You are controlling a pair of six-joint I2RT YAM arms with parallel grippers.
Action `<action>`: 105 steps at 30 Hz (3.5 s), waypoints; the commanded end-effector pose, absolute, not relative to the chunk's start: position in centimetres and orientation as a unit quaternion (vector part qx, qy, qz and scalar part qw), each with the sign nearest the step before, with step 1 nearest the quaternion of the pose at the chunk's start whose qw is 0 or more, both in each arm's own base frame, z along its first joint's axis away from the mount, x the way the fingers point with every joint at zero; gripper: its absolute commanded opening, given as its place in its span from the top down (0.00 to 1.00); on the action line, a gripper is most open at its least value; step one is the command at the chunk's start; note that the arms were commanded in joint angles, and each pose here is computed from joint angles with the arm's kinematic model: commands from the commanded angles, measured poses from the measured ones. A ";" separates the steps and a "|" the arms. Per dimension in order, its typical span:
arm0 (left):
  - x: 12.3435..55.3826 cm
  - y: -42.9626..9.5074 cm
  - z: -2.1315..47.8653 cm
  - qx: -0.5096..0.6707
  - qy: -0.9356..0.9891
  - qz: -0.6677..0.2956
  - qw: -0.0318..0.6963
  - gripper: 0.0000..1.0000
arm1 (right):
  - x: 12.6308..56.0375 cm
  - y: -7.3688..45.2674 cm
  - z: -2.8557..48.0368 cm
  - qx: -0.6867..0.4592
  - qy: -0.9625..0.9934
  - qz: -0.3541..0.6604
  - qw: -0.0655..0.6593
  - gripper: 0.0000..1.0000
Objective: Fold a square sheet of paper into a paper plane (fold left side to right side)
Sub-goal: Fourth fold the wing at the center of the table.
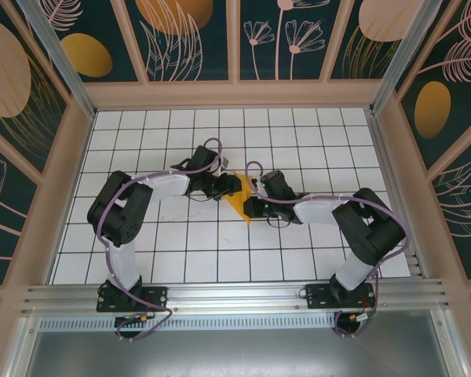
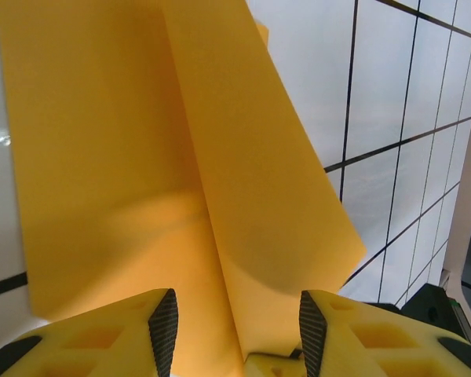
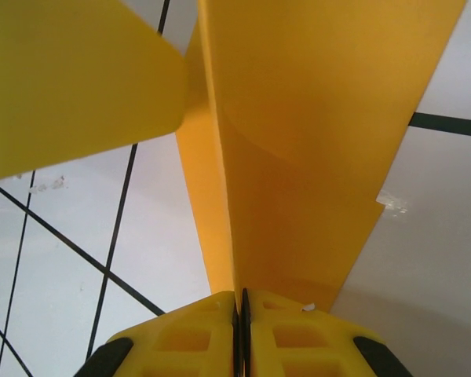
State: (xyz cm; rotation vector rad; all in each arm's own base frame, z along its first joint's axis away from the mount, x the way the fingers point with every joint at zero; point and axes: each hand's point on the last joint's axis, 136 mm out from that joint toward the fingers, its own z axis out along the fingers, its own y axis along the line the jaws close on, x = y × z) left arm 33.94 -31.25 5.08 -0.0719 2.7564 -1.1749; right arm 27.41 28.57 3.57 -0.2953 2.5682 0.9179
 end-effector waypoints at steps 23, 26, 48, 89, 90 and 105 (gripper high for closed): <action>34.0 -32.2 2.2 -0.027 0.924 -0.378 0.048 0.51 | 27.6 28.4 2.5 -0.078 0.910 0.378 0.152 0.87; 34.0 -32.0 1.7 -0.028 0.928 -0.368 0.046 0.51 | 27.7 28.4 2.4 -0.077 0.910 0.377 0.151 0.86; 33.5 -31.1 -0.1 -0.034 0.942 -0.331 0.036 0.52 | 28.2 28.3 2.7 -0.076 0.909 0.380 0.154 0.80; 33.5 -31.0 -0.1 -0.037 0.944 -0.326 0.036 0.53 | 34.1 27.7 7.4 -0.055 0.867 0.457 0.188 0.63; 33.5 -31.0 -0.1 -0.036 0.944 -0.327 0.036 0.53 | 34.1 27.7 7.3 -0.054 0.868 0.457 0.186 0.64; 33.5 -30.9 -0.2 -0.037 0.945 -0.324 0.036 0.53 | 34.6 27.5 5.2 -0.047 0.885 0.431 0.170 0.94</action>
